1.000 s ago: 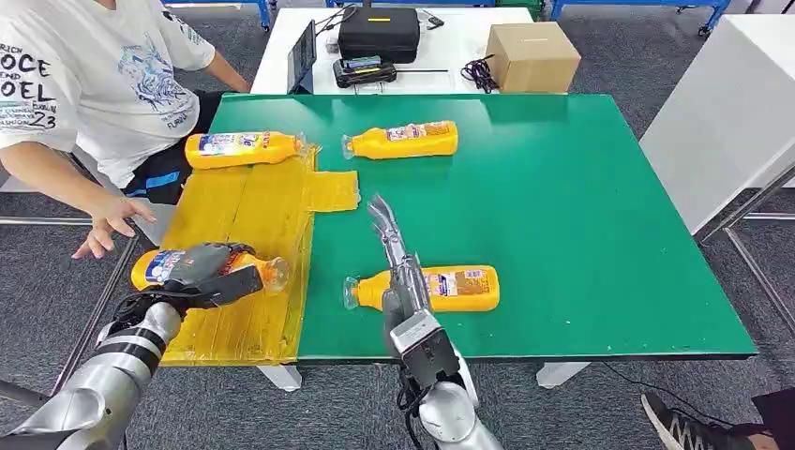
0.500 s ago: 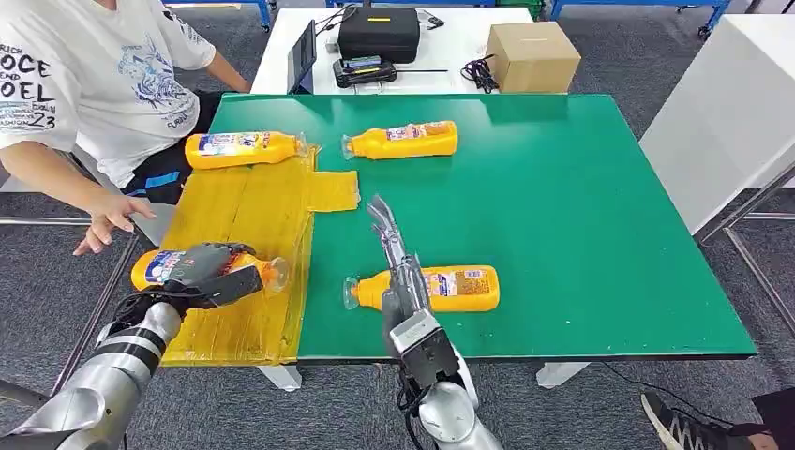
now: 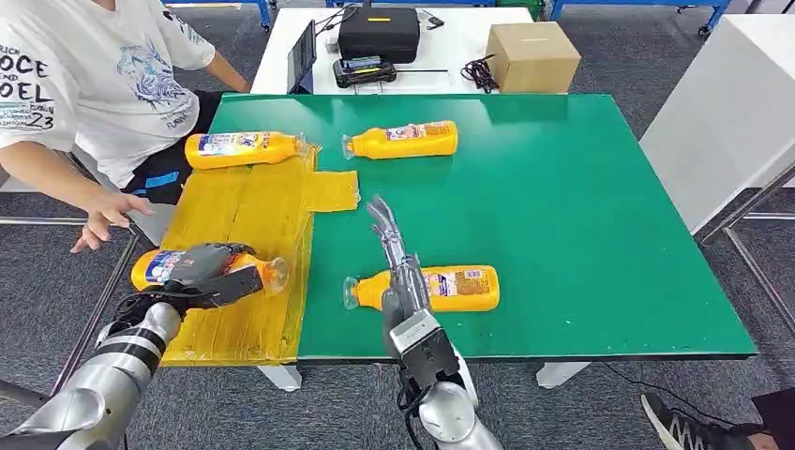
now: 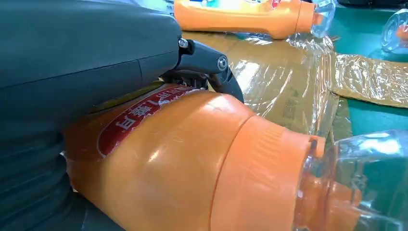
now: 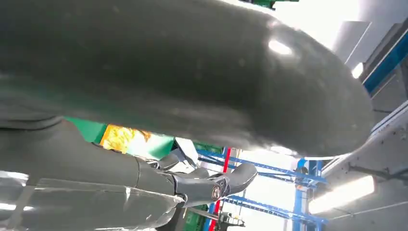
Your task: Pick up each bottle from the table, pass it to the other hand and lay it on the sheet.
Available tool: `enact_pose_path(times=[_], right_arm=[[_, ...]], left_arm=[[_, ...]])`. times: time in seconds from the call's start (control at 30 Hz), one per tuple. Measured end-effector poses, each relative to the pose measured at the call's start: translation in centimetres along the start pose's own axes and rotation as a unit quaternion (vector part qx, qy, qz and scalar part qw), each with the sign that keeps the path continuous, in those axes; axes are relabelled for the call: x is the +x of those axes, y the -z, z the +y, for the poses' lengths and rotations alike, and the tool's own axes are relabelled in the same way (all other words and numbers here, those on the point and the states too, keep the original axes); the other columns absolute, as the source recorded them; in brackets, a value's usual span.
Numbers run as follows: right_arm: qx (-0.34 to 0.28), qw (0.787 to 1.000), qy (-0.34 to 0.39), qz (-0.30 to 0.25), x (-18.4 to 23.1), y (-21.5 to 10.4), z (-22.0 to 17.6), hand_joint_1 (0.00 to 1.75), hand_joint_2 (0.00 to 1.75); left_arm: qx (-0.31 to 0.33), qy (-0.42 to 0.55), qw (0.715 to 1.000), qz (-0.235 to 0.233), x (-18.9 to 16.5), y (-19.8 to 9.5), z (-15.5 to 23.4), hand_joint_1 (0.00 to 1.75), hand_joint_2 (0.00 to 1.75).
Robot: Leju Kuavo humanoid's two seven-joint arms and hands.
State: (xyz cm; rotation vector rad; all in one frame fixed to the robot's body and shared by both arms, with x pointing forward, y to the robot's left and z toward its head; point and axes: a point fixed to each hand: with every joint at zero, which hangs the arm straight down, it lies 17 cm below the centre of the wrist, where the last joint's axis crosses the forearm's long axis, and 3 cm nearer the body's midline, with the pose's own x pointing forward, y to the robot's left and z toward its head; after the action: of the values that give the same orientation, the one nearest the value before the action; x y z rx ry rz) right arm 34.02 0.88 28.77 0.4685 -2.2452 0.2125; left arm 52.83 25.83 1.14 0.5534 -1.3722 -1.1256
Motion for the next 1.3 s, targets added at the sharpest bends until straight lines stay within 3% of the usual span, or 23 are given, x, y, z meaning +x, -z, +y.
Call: enact_pose_path(times=[0.13, 0.17, 0.33, 0.5, 1.3], right_arm=[[0.000, 1.000, 0.000, 0.000, 0.0, 0.0, 0.0, 0.00, 0.00], [0.000, 1.000, 0.000, 0.000, 0.0, 0.0, 0.0, 0.00, 0.00], [0.003, 1.000, 0.024, 0.017, -0.8, 0.2, 0.2, 0.00, 0.00], [0.005, 0.999, 0.029, 0.023, -1.6, 0.3, 0.4, 0.00, 0.00], [0.001, 0.999, 0.028, 0.028, -2.2, 0.5, 0.2, 0.00, 0.00]], left_arm=[[0.000, 0.000, 1.000, 0.000, 0.0, 0.0, 0.0, 1.75, 1.75], [0.000, 0.000, 1.000, 0.000, 0.0, 0.0, 0.0, 0.00, 0.00], [-0.069, -0.075, 0.995, -0.005, -0.1, -1.0, -2.4, 0.00, 0.00], [-0.090, -0.116, 0.989, -0.007, -0.7, -2.5, -4.1, 0.00, 0.00], [-0.060, -0.179, 0.982, -0.004, -0.8, -2.8, -3.8, 0.00, 0.00]])
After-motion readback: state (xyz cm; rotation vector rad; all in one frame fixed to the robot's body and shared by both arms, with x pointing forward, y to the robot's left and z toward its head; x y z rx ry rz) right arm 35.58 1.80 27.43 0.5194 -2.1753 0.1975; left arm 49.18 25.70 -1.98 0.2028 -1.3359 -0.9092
